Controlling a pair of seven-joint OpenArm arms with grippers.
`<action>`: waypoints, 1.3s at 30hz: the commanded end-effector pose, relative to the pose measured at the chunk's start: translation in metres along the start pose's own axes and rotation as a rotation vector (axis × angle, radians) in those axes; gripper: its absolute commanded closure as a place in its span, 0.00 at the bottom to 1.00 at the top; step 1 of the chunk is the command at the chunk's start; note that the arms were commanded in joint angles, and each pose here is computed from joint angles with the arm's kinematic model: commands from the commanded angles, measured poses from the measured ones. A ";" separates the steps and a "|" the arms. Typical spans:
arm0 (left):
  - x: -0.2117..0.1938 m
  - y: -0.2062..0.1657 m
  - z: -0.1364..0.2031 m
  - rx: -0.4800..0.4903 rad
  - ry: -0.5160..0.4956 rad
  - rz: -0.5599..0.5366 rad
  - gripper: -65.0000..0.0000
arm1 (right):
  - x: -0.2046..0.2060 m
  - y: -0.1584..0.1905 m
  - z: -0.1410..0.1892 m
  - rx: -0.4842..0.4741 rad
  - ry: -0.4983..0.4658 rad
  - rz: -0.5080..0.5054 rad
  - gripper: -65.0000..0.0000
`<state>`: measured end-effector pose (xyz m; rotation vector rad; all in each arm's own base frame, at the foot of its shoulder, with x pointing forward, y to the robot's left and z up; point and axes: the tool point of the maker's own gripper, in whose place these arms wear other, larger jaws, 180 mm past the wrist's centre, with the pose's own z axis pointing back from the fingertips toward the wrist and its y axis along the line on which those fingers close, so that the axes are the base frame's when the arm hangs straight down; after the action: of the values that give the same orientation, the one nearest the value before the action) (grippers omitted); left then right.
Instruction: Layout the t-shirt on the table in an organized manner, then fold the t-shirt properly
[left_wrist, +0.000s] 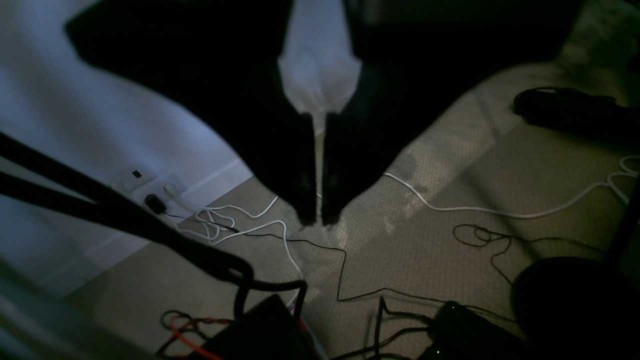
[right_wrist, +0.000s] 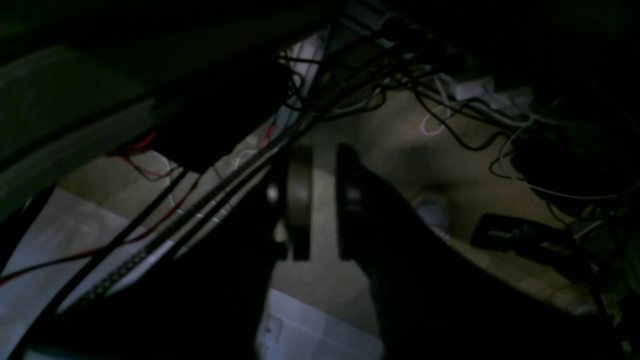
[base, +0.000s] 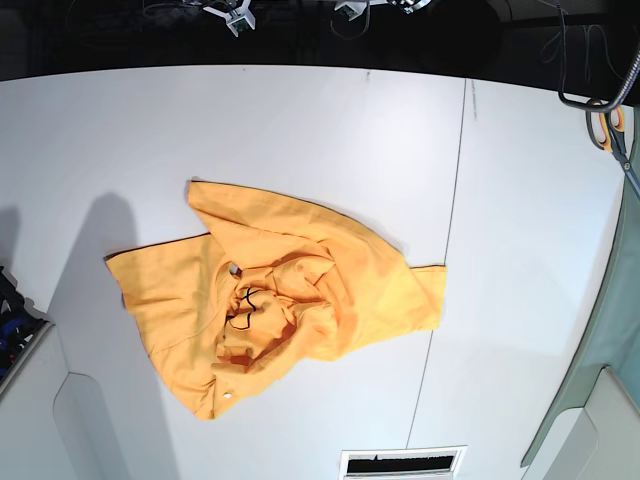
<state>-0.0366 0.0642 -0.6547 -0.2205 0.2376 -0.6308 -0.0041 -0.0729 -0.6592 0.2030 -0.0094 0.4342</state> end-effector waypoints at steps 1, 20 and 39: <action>0.001 -0.006 0.000 -0.019 0.001 -0.004 0.96 | 0.001 -0.002 0.000 -0.002 -0.014 -0.006 0.88; -0.008 -0.032 -0.002 -0.044 -0.067 -0.048 0.96 | -0.004 0.007 0.002 0.005 -0.032 -0.004 0.88; -0.006 0.024 0.072 -0.016 -0.445 0.255 0.78 | -0.017 0.002 0.078 0.098 -0.272 0.039 0.88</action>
<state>-0.0083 0.0983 -0.5936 -0.3199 -0.1460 -0.3160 -0.0163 -0.0970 -0.5866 0.3375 -0.2443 0.4514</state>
